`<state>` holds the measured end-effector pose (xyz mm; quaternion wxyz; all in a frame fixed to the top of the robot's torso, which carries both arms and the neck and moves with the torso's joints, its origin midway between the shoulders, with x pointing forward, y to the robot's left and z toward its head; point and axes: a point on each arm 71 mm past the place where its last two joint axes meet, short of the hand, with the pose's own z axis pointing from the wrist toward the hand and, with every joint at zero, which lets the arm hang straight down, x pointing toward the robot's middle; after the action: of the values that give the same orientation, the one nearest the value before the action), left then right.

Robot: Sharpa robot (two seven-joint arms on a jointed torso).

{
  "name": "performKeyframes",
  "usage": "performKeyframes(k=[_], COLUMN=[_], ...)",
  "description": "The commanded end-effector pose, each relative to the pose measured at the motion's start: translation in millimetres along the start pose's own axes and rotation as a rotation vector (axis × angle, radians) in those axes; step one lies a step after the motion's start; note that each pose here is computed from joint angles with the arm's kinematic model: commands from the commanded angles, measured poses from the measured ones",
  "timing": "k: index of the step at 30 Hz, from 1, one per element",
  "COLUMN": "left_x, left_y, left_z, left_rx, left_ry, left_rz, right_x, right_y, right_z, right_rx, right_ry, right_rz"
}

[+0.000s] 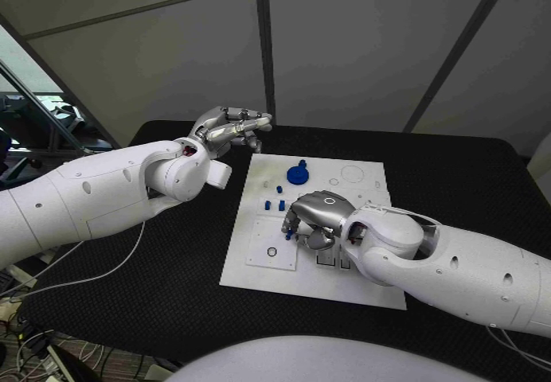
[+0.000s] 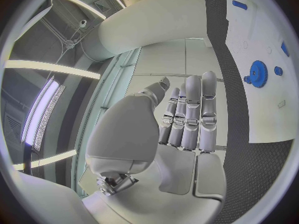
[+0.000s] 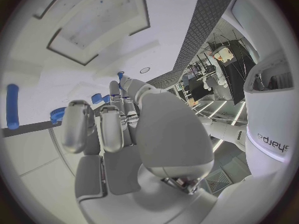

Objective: Assemble the parts on the task board

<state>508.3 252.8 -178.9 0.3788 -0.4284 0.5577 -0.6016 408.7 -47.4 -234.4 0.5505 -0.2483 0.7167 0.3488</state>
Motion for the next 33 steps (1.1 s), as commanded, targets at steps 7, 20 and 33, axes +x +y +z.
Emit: performKeyframes(k=[7, 20, 33], left_x=[0.9, 1.1, 0.8], left_y=[-1.1, -1.0, 0.1], left_z=[0.3, 0.1, 0.2], left_rx=[0.000, -0.004, -0.018], left_ry=[0.011, 0.014, 0.018], left_rz=[-0.009, -0.010, -0.011], right_x=[1.2, 8.3, 10.4], right_y=[0, 2, 2], right_z=[1.9, 3.5, 3.8], right_rx=[0.000, -0.002, -0.006], right_ry=[0.018, 0.053, 0.031], right_rz=[-0.020, -0.034, -0.034])
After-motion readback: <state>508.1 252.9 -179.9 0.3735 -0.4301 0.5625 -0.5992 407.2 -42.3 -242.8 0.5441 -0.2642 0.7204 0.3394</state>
